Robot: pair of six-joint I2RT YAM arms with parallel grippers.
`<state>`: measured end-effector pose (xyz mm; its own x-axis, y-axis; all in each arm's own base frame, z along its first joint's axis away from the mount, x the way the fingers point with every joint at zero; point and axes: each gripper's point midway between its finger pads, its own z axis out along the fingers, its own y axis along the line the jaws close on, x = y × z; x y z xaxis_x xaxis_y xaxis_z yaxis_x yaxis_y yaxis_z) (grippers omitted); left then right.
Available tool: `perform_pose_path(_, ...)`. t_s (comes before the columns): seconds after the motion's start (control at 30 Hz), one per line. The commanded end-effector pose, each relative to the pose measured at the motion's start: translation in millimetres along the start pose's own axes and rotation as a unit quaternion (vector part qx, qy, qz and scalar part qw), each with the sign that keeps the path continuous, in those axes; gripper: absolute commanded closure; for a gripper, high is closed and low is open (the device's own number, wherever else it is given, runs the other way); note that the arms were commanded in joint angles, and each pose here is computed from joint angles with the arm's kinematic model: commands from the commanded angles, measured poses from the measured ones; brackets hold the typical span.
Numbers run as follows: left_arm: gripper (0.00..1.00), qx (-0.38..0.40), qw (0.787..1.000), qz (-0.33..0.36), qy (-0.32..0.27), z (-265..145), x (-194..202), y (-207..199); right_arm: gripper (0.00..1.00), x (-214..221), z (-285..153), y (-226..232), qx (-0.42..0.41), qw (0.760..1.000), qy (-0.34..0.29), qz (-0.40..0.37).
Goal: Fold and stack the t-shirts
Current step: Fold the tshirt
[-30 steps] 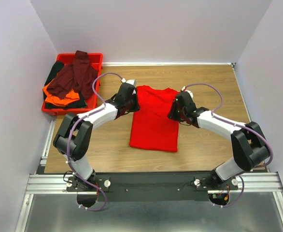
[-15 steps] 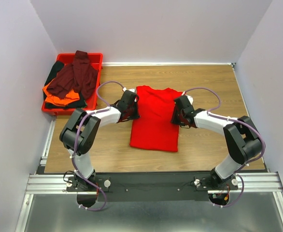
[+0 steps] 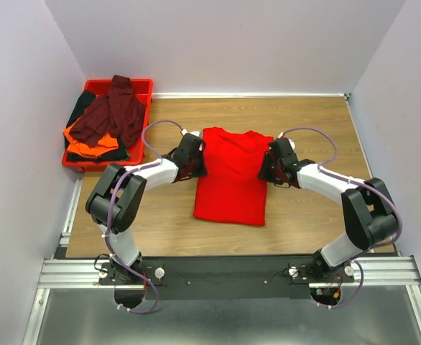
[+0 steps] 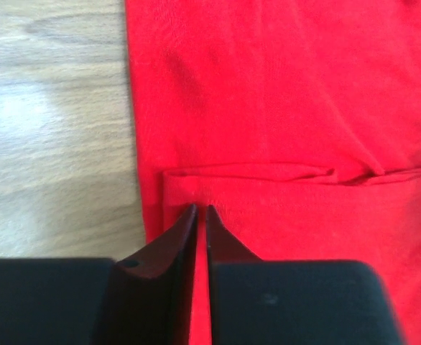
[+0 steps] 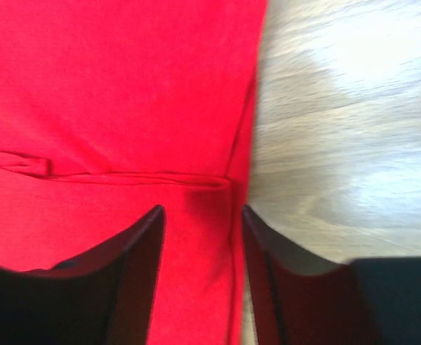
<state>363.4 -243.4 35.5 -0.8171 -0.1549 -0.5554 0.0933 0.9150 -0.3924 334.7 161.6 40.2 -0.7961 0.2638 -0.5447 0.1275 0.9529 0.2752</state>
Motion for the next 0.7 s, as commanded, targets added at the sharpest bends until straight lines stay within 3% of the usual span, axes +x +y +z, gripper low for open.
perform_pose_path(0.0,0.78,0.016,0.999,0.005,-0.044,-31.3,-34.8,-16.2,0.43,-14.1,-25.6,-2.0,-0.014,1.0,-0.009,0.006)
perform_pose_path(0.1,0.73,0.015,0.999,0.002,-0.052,-46.9,-39.5,-17.5,0.39,-14.1,-37.2,-5.0,-0.011,1.0,-0.005,0.007)
perform_pose_path(0.23,0.56,0.023,0.999,-0.015,-0.04,-67.8,-20.9,-13.1,0.39,12.6,-51.4,-7.2,-0.031,0.999,0.035,0.014)
perform_pose_path(0.4,0.5,0.02,0.999,-0.04,-0.007,-92.1,28.5,6.2,0.41,62.9,-80.5,0.0,-0.102,0.988,0.104,0.05)
perform_pose_path(0.5,0.41,0.017,0.998,-0.052,0.005,-107.8,52.0,17.2,0.42,88.2,-91.4,-7.5,-0.107,0.983,0.136,0.067)
perform_pose_path(0.67,0.37,0.027,0.997,-0.065,0.034,-116.7,85.3,26.0,0.43,114.4,-102.1,-11.0,-0.122,0.974,0.17,0.092)
